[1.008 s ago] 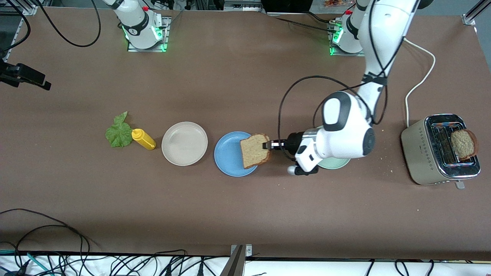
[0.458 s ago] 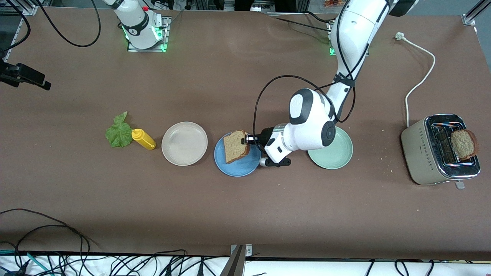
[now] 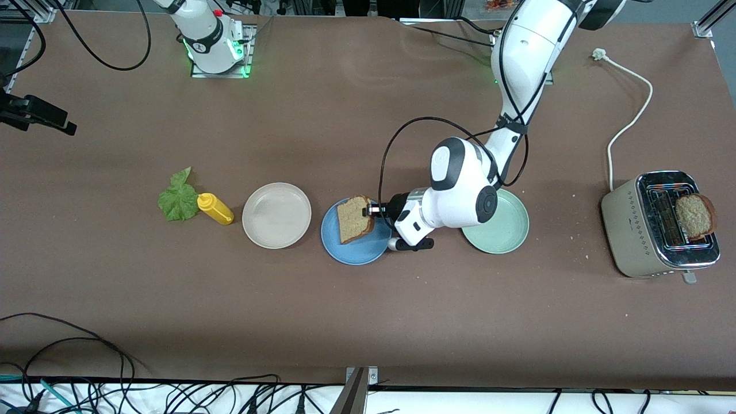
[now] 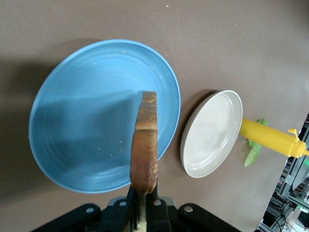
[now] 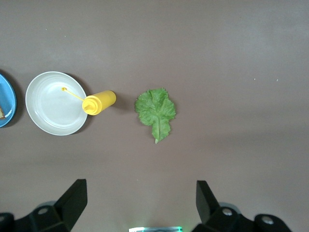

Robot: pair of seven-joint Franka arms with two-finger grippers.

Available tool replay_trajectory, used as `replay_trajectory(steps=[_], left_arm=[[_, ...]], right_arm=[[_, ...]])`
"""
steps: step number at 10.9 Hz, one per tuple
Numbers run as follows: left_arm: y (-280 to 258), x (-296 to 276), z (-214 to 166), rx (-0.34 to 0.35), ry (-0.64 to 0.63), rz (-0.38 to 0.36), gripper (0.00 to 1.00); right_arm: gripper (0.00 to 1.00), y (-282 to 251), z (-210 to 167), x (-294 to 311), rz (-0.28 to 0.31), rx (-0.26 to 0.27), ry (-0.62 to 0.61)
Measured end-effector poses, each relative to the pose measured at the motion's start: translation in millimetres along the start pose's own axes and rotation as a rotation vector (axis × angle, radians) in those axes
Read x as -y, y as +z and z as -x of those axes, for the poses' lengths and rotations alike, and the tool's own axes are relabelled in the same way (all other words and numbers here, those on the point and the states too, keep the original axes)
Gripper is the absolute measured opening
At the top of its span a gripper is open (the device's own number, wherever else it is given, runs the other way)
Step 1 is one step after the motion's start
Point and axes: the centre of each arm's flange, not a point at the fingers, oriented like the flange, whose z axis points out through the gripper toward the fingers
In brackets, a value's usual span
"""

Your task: Make sandwich in blue plate with both arms

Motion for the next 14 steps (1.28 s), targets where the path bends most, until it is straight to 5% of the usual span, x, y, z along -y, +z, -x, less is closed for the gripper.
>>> replay_trajectory(steps=[8,14], left_arm=[[29,14,-9,-0.035,-0.009,-0.019,0.11],[20,40,-28,-0.071,-0.02,-0.051,0.85]], right_arm=[[1.0,0,0,1,0.0,0.0,-0.001],[1.0,0,0,1,0.0,0.0,-0.001]])
